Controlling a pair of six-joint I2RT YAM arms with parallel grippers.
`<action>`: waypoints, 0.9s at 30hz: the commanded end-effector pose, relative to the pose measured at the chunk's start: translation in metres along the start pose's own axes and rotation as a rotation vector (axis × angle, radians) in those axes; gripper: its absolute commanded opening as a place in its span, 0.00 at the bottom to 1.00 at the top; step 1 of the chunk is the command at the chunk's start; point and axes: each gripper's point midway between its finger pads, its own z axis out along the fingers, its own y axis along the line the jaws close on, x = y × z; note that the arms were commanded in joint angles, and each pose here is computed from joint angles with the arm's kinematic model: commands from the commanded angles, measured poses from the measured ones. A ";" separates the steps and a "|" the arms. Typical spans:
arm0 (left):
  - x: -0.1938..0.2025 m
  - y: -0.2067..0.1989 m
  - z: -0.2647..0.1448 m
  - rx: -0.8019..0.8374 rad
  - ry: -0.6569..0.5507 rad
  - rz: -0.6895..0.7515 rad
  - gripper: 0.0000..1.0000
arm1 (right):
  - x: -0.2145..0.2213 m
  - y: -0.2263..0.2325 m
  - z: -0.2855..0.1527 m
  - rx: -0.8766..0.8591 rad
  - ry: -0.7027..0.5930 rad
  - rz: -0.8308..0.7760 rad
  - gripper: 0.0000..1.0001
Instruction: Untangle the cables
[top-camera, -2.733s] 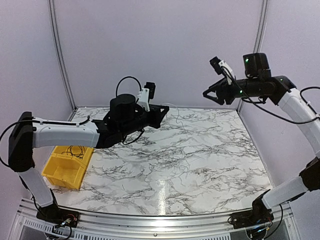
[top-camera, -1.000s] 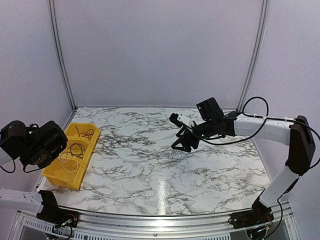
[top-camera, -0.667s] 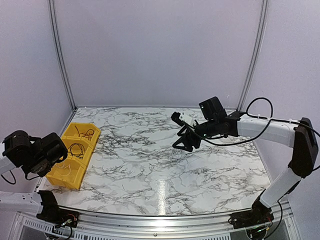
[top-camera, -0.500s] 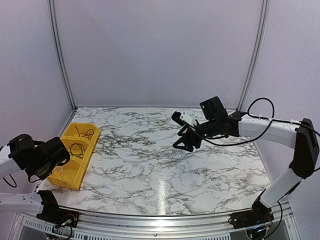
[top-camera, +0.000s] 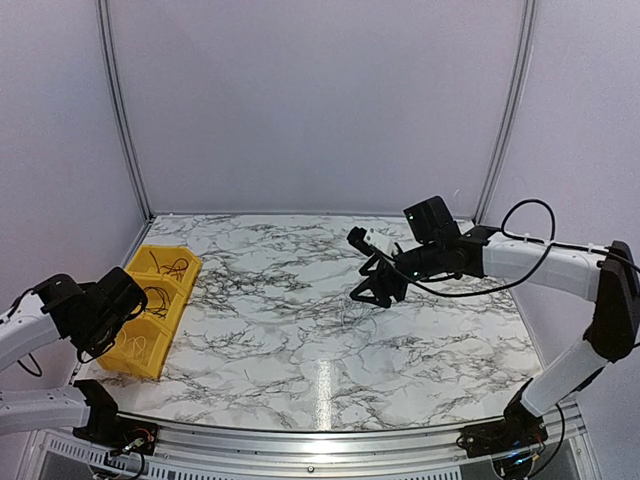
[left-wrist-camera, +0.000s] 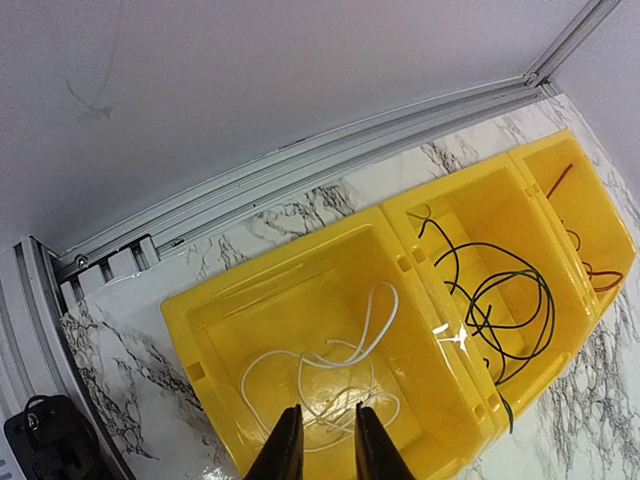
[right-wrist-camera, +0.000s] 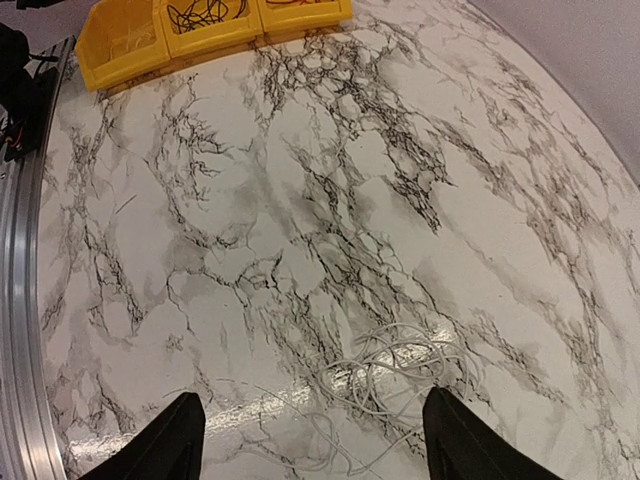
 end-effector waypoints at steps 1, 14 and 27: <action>0.002 -0.007 0.011 -0.011 0.013 0.053 0.23 | -0.006 0.006 -0.010 0.004 -0.016 -0.035 0.75; -0.044 -0.113 -0.028 0.234 -0.047 0.383 0.51 | 0.008 -0.020 -0.044 0.058 0.003 -0.002 0.72; 0.070 -0.289 -0.100 0.800 0.058 0.877 0.58 | 0.068 -0.006 -0.056 0.005 0.185 -0.281 0.52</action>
